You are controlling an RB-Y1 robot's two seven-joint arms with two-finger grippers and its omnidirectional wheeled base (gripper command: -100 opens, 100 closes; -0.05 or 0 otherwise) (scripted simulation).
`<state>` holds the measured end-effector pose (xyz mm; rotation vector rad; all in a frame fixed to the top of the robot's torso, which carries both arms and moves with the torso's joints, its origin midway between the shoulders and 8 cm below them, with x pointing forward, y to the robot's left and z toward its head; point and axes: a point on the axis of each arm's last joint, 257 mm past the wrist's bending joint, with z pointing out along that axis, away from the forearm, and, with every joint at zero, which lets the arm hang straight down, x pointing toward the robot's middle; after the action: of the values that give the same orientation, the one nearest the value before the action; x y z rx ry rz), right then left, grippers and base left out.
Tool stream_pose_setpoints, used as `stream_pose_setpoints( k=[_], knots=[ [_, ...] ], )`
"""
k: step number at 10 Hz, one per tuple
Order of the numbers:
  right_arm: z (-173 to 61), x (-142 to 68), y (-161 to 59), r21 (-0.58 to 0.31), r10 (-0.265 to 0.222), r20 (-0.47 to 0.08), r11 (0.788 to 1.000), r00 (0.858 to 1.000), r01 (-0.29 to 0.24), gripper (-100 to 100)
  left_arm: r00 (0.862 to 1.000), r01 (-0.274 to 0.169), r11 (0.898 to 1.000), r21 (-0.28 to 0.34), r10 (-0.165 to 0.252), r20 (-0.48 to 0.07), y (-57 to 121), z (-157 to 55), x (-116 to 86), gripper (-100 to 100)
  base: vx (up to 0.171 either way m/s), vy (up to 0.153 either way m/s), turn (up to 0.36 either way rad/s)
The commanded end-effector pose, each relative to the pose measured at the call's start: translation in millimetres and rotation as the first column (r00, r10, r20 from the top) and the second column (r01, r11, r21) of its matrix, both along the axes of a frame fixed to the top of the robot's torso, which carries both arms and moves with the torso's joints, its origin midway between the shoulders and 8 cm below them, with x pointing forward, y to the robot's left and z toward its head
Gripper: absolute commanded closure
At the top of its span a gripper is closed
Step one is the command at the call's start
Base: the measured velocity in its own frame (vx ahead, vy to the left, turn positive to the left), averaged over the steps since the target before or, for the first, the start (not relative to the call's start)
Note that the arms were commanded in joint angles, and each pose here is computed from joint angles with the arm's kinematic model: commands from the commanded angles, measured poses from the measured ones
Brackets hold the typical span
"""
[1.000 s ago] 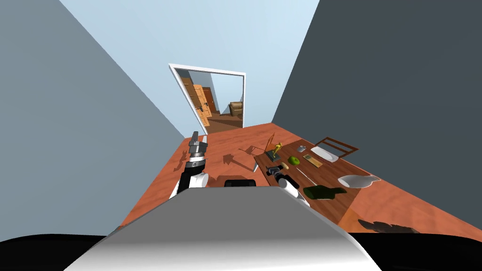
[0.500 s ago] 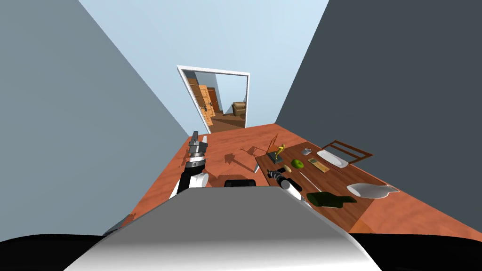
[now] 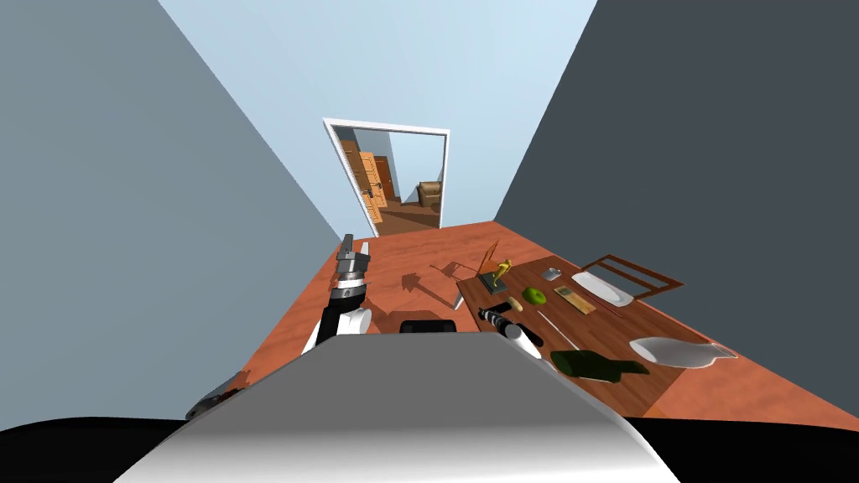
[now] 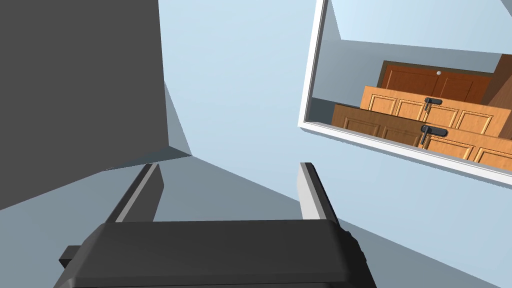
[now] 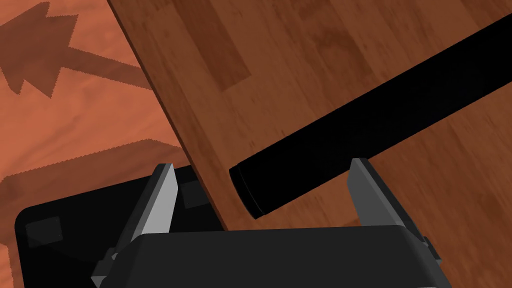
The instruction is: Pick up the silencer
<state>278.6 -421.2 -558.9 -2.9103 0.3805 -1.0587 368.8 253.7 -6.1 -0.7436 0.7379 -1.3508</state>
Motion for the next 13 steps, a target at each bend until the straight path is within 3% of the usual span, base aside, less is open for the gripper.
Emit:
stream_pose_setpoints(
  k=[1, 2, 3, 4, 5, 6, 8, 9, 10, 11, 12, 13],
  knots=[
    [-2.3, -4.0, -1.3, 0.012, -0.017, -0.012, 1.000, 1.000, 0.017, -100, 1.000, 0.000, 1.000, 0.000, 0.000, 0.000, 0.0, 0.0, 0.0, 0, 0.004, -0.013, -0.009],
    [-2.3, -4.0, -1.3, 0.012, -0.017, -0.012, 1.000, 1.000, 0.017, -100, 1.000, 0.000, 1.000, 0.000, 0.000, 0.000, 0.0, 0.0, 0.0, 0, 0.001, -0.004, -0.018],
    [-12.1, -15.9, -6.8, 0.078, -0.086, -0.049, 0.993, 0.995, 0.090, -100, 1.000, 0.000, 1.000, 0.000, 0.000, 0.000, 0.0, 0.0, 0.0, 0, 0.004, -0.011, 0.167],
    [-14.8, -20.0, -8.5, 0.081, -0.096, -0.058, 0.992, 0.994, 0.101, -100, 1.000, 0.000, 1.000, 0.000, 0.000, 0.000, 0.0, 0.0, 0.0, 0, 0.009, -0.022, 0.102],
    [-20.1, -26.3, -12.0, 0.134, -0.150, -0.086, 0.978, 0.985, 0.160, -100, 1.000, 0.000, 1.000, 0.000, 0.000, 0.000, 0.0, 0.0, 0.0, 0, 0.014, -0.025, 0.151],
    [-25.1, -34.7, -15.0, 0.140, -0.171, -0.103, 0.973, 0.980, 0.185, -100, 1.000, 0.000, 1.000, 0.000, 0.000, 0.000, 0.0, 0.0, 0.0, 0, 0.014, -0.027, 0.084],
    [-31.3, -44.0, -19.5, 0.198, -0.244, -0.139, 0.943, 0.960, 0.268, -100, 1.000, 0.000, 1.000, 0.000, 0.000, 0.000, 0.0, 0.0, 0.0, 0, 0.013, -0.029, 0.114],
    [-35.0, -49.9, -23.0, 0.241, -0.296, -0.170, 0.912, 0.940, 0.331, -100, 1.000, 0.000, 1.000, 0.000, 0.000, 0.000, 0.0, 0.0, 0.0, 0, 0.017, -0.032, 0.140],
    [-40.0, -59.9, -26.3, 0.241, -0.317, -0.189, 0.903, 0.929, 0.357, -100, 1.000, 0.000, 1.000, 0.000, 0.000, 0.000, 0.0, 0.0, 0.0, 0, 0.015, -0.029, 0.080],
    [-40.0, -59.9, -26.3, 0.241, -0.317, -0.189, 0.903, 0.929, 0.357, -100, 1.000, 0.000, 1.000, 0.000, 0.000, 0.000, 0.0, 0.0, 0.0, 0, 0.005, -0.011, -0.009],
    [-42.2, -63.9, -29.2, 0.279, -0.364, -0.216, 0.866, 0.906, 0.415, -100, 1.000, 0.000, 1.000, 0.000, 0.000, 0.000, 0.0, 0.0, 0.0, 0, 0.008, -0.014, 0.127],
    [-45.2, -70.5, -31.3, 0.280, -0.380, -0.229, 0.856, 0.896, 0.435, -100, 1.000, 0.000, 1.000, 0.000, 0.000, 0.000, 0.0, 0.0, 0.0, 0, 0.011, -0.022, 0.093]
  ],
)
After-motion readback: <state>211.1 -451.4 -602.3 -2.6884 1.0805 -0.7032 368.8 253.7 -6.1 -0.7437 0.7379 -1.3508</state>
